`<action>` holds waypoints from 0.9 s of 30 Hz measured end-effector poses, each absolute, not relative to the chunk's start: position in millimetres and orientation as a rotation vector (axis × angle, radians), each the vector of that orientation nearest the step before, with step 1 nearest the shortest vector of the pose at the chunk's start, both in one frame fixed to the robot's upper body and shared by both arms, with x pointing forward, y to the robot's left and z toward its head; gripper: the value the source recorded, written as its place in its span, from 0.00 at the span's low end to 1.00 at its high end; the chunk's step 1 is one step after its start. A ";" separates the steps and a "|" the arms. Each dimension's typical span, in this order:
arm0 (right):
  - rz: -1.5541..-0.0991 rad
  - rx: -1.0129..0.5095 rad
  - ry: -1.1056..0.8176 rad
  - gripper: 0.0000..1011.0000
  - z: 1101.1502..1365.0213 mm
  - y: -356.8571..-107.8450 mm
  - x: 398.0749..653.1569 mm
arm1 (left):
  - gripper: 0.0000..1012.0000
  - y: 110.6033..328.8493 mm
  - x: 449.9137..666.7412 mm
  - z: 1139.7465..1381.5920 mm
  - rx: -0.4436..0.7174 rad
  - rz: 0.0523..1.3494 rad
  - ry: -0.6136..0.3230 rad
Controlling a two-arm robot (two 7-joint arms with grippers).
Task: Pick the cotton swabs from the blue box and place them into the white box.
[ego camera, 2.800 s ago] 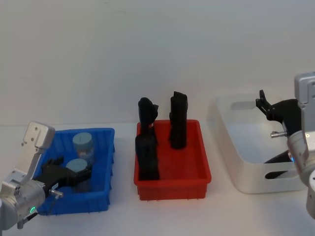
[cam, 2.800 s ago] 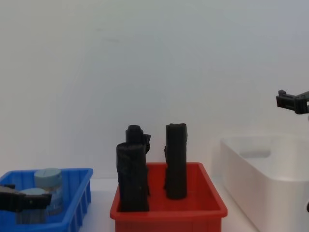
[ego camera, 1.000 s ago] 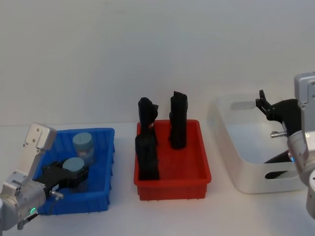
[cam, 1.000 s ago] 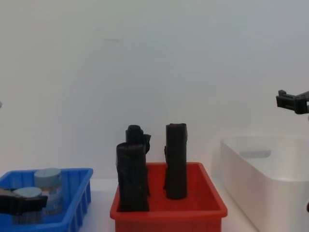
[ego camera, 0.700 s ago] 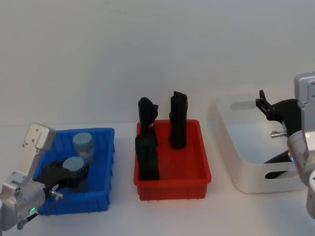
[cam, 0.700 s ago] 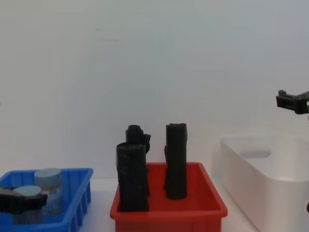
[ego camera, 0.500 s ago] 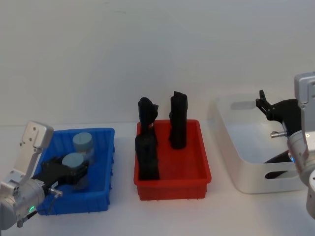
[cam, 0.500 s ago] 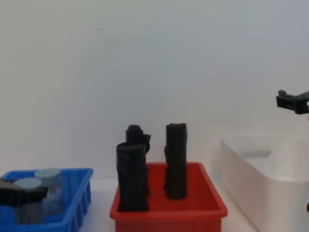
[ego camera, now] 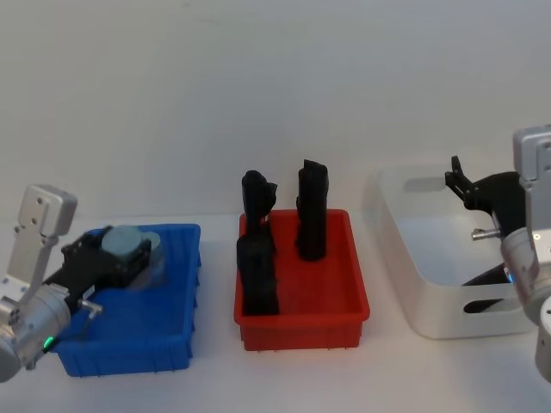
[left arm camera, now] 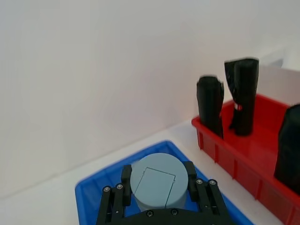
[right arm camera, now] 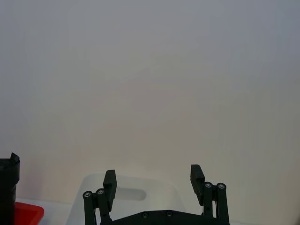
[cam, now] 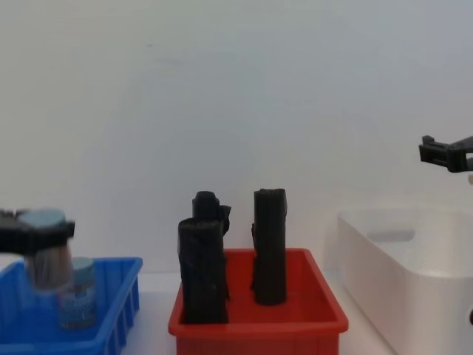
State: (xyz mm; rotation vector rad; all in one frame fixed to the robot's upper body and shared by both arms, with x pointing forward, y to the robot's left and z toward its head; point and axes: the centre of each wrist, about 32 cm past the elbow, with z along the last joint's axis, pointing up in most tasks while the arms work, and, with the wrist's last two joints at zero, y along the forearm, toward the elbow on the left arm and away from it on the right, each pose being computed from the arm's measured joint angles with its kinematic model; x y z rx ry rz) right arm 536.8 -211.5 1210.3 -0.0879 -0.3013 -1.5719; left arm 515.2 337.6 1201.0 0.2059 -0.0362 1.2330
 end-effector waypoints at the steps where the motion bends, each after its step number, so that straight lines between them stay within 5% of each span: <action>1: -1.569 -0.087 -0.303 0.99 1210.4 -211.4 536.9 | 0.67 337.4 515.1 1202.8 0.199 1.233 -0.045; 27: -1.258 -0.019 -0.372 0.99 1215.7 -209.8 537.0 | 0.67 316.5 540.6 1275.8 -0.088 1.086 -0.322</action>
